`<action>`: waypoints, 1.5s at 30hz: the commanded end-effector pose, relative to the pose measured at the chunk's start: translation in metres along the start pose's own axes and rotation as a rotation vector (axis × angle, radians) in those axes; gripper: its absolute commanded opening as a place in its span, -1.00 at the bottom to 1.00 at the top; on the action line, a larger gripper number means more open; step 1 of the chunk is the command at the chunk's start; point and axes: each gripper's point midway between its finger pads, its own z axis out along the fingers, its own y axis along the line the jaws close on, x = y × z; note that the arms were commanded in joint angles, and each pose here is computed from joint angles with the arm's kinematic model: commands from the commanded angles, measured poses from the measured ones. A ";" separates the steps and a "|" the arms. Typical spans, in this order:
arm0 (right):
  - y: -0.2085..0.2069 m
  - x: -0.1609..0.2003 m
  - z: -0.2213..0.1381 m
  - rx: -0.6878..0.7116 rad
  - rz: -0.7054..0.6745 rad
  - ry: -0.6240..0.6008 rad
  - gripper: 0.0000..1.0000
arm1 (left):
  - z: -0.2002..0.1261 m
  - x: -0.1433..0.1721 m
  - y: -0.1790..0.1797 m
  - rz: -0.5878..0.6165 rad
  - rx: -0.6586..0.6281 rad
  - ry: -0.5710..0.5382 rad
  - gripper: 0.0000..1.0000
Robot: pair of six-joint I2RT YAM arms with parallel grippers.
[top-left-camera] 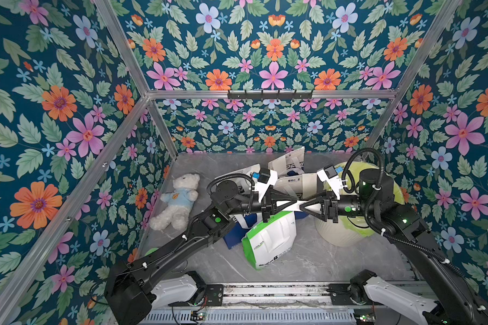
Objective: Shred takeout receipts and throw away
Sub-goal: Shred the takeout receipt.
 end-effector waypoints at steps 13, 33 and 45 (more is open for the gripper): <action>0.005 -0.016 0.005 -0.033 -0.036 -0.046 -0.50 | 0.002 -0.009 -0.005 0.018 0.020 -0.037 -1.00; -0.023 -0.028 0.008 0.076 0.174 -0.143 -1.00 | 0.007 0.002 -0.034 0.070 0.143 -0.005 -1.00; -0.097 -0.032 -0.041 0.607 0.302 -0.242 -1.00 | -0.020 -0.041 -0.064 0.271 0.082 -0.104 -1.00</action>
